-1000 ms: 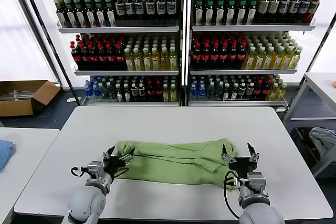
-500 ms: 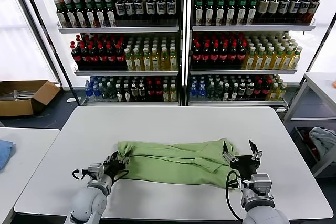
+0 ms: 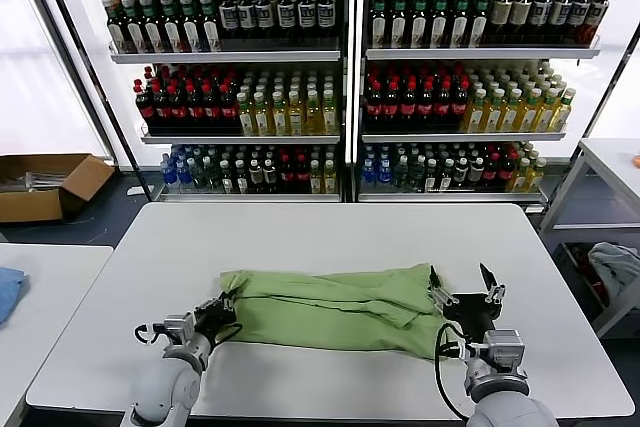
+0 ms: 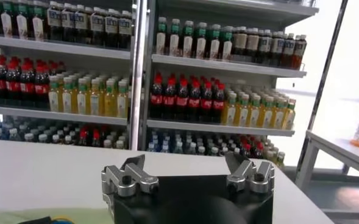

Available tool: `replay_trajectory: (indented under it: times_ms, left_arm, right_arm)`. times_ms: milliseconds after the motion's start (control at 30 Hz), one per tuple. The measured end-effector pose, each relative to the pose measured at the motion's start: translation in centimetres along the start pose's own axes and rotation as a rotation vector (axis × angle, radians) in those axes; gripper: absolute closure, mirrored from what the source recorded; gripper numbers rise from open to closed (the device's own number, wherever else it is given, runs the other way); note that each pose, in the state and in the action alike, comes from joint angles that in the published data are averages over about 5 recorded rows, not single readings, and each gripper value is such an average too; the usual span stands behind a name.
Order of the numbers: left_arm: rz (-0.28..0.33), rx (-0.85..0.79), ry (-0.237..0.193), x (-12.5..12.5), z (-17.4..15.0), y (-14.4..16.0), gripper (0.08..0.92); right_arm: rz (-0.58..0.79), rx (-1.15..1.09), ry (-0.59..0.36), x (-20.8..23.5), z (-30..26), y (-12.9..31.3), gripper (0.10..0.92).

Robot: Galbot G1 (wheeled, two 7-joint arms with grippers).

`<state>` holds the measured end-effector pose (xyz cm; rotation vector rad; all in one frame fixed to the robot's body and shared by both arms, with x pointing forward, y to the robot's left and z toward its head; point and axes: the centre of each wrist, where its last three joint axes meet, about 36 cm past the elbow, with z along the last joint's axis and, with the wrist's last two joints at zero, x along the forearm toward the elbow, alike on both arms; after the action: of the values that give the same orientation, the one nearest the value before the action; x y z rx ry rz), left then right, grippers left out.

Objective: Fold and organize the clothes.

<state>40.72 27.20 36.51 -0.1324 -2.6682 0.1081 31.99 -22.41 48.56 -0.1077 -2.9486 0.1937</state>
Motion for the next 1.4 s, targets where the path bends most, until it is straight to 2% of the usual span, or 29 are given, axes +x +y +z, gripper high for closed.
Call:
replay_trajectory:
  times_ms: [200, 333, 567, 733, 833, 967, 1200, 1400]
  left_arm:
    - [-0.052, -0.027, -0.034, 0.9, -1.5, 3.1, 0.894]
    - [-0.115, -0.064, -0.061, 1.8, -3.3, 7.4, 0.894]
    - [-0.263, -0.179, -0.110, 4.1, -8.2, 16.2, 0.894]
    - [-0.309, -0.237, -0.127, 5.6, -10.7, 18.8, 0.894]
    - [-0.305, -0.258, -0.134, 6.1, -11.2, 18.4, 0.894]
    - [-0.263, -0.270, -0.135, 6.1, -10.5, 15.9, 0.894]
    - [-0.134, -0.241, -0.137, 5.3, -8.1, 8.3, 0.894]
    - [-0.016, -0.205, -0.120, 4.3, -6.4, 1.9, 0.894]
  right_arm:
    - [-0.004, -0.002, -0.004, -0.5, -0.3, 0.2, 0.200]
    - [-0.008, -0.008, -0.008, -0.9, -0.5, 0.4, 0.200]
    - [-0.009, -0.017, -0.018, -1.4, -0.8, 0.8, 0.200]
    - [-0.002, -0.013, -0.025, -1.4, -1.0, 0.6, 0.200]
    - [0.005, -0.008, -0.028, -1.2, -1.2, 0.3, 0.200]
    - [0.011, -0.005, -0.031, -0.8, -1.3, 0.1, 0.200]
    - [0.018, -0.007, -0.029, 0.0, -1.2, 0.2, 0.200]
    - [0.028, -0.011, -0.023, 0.9, -1.0, 0.2, 0.200]
